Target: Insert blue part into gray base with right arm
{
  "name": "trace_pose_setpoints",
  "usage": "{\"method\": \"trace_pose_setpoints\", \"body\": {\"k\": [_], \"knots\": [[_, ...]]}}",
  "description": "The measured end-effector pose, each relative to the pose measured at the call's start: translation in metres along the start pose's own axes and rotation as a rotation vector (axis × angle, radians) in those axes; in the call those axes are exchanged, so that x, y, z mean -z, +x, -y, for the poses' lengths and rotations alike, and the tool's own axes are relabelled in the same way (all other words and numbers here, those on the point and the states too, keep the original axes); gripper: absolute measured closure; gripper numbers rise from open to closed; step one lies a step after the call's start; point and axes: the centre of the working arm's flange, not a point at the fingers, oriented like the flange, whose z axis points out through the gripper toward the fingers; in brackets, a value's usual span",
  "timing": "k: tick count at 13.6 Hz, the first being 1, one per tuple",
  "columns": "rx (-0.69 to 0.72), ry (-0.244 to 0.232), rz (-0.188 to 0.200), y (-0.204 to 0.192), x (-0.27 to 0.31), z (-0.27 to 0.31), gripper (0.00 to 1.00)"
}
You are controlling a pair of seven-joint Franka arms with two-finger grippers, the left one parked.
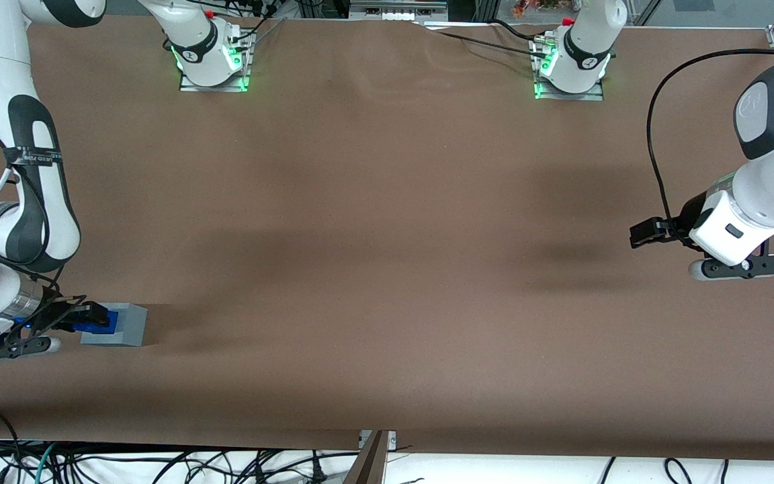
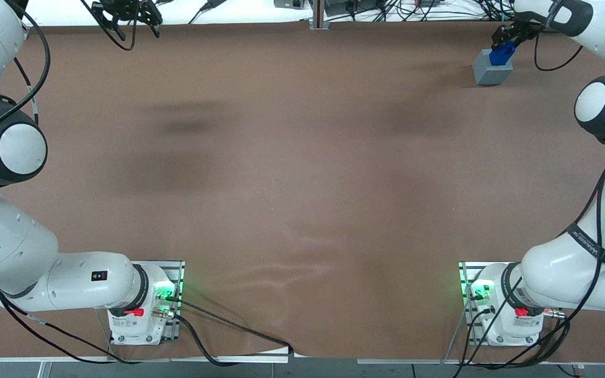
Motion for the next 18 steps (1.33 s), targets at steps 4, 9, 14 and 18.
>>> {"method": "trace_pose_setpoints", "body": {"k": [4, 9, 14, 18], "knots": [[0.045, 0.055, 0.032, 0.021, 0.054, 0.030, 0.00], [0.085, 0.085, 0.123, 0.005, 0.180, 0.056, 0.00], [0.157, 0.012, 0.182, -0.010, 0.235, 0.094, 0.00], [0.171, -0.031, 0.120, -0.030, 0.293, 0.108, 0.00]]}}
